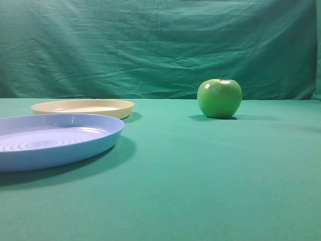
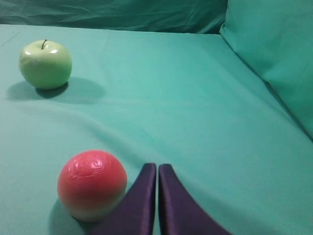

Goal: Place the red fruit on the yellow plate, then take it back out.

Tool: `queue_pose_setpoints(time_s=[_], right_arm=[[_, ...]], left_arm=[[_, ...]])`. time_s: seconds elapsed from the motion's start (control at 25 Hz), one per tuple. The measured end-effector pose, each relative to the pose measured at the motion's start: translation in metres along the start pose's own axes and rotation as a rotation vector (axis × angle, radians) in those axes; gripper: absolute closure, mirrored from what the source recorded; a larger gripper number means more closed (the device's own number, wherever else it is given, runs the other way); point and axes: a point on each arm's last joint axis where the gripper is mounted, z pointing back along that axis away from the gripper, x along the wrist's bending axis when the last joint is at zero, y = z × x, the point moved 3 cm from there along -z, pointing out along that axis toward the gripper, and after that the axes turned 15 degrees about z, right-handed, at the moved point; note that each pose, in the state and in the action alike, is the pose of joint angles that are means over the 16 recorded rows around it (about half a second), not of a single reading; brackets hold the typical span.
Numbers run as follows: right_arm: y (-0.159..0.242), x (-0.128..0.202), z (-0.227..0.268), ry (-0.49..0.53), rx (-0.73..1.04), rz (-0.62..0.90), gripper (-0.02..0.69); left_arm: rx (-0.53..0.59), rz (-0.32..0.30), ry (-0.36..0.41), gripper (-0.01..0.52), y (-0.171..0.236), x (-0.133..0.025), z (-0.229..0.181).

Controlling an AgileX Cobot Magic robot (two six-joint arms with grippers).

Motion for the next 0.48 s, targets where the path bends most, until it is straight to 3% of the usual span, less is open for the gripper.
queue_pose_setpoints(time_s=[0.48], right_arm=[[0.0014, 0.0008, 0.0003, -0.008, 0.015, 0.042, 0.665]], left_arm=[[0.000, -0.001, 0.000, 0.514, 0.0000, 0.0000, 0.0000]])
